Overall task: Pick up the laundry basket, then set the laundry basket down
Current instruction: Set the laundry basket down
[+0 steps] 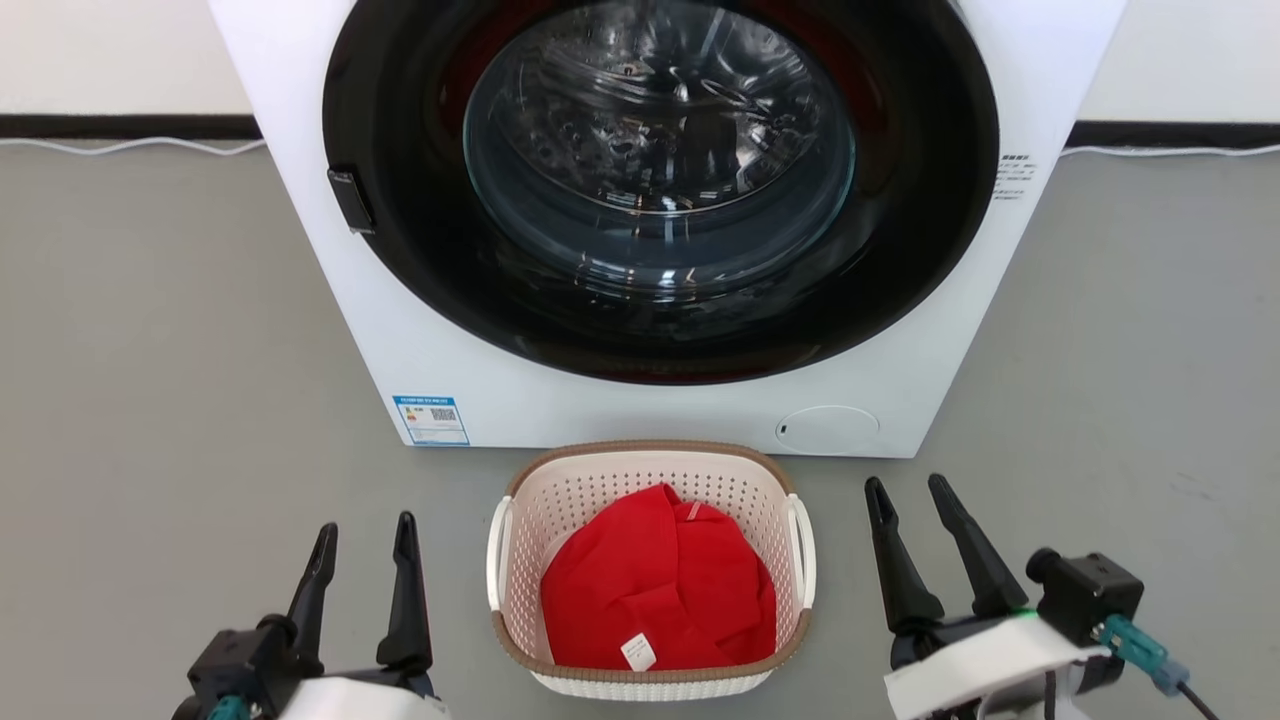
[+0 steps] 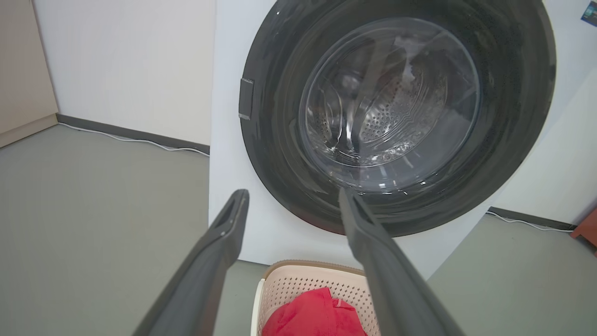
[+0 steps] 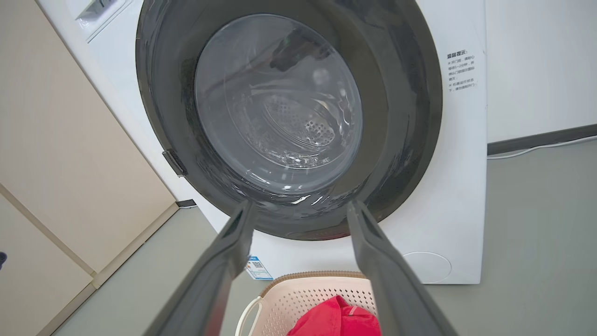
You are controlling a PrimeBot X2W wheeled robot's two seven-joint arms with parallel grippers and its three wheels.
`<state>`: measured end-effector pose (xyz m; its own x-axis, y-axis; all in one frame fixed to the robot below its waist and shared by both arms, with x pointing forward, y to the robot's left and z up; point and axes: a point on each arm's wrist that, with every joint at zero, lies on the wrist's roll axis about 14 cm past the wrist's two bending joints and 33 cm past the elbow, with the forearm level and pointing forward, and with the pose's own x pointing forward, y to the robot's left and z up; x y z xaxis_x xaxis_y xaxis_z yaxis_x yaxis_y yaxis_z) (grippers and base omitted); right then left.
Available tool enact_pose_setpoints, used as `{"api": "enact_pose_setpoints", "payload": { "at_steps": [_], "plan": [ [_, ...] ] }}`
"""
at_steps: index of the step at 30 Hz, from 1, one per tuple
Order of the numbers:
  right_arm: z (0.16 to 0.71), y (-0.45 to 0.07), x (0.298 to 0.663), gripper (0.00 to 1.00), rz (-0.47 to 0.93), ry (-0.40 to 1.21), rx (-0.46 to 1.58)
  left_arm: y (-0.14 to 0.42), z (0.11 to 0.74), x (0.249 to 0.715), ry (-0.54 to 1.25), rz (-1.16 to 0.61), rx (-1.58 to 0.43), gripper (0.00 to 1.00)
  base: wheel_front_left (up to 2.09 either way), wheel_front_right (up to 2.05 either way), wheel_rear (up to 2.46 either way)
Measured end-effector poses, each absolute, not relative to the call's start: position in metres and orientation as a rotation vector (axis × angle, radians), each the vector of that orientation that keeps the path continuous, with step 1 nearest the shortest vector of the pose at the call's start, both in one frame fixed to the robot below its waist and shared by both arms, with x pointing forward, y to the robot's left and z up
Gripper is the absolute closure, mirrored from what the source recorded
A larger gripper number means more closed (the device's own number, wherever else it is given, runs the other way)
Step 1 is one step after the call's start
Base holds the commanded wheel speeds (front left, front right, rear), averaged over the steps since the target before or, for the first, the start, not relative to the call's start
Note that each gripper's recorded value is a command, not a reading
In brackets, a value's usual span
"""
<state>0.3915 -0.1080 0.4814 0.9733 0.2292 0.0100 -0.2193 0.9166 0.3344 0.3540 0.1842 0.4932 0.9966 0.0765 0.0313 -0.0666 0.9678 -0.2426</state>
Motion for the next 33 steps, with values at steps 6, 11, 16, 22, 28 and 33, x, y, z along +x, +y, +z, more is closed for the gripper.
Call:
{"api": "enact_pose_setpoints", "payload": {
  "at_steps": [6, 11, 16, 22, 28, 33],
  "plan": [
    [0.482, -0.113, 0.376, 0.00, 0.217, 0.025, 0.347, 0.180, 0.498, 0.342, -0.052, 0.074, -0.240, 0.00, 0.00, 0.00, 0.00],
    [0.479, -0.117, 0.367, 0.00, 0.204, 0.030, 0.350, 0.178, 0.494, 0.335, -0.036, 0.079, -0.229, 0.00, 0.00, 0.00, 0.00],
    [0.474, -0.121, 0.359, 0.00, 0.188, 0.044, 0.353, 0.176, 0.494, 0.335, -0.034, 0.070, -0.228, 0.00, 0.00, 0.00, 0.00],
    [0.479, -0.127, 0.360, 0.00, 0.172, 0.024, 0.353, 0.174, 0.490, 0.335, -0.022, 0.064, -0.226, 0.00, 0.00, 0.00, 0.00],
    [0.477, -0.130, 0.354, 0.00, 0.161, 0.030, 0.354, 0.172, 0.490, 0.334, -0.023, 0.053, -0.227, 0.00, 0.00, 0.00, 0.00],
    [0.480, -0.131, 0.352, 0.00, 0.160, 0.020, 0.353, 0.172, 0.493, 0.333, -0.032, 0.049, -0.228, 0.00, 0.00, 0.00, 0.00]
  ]
}}
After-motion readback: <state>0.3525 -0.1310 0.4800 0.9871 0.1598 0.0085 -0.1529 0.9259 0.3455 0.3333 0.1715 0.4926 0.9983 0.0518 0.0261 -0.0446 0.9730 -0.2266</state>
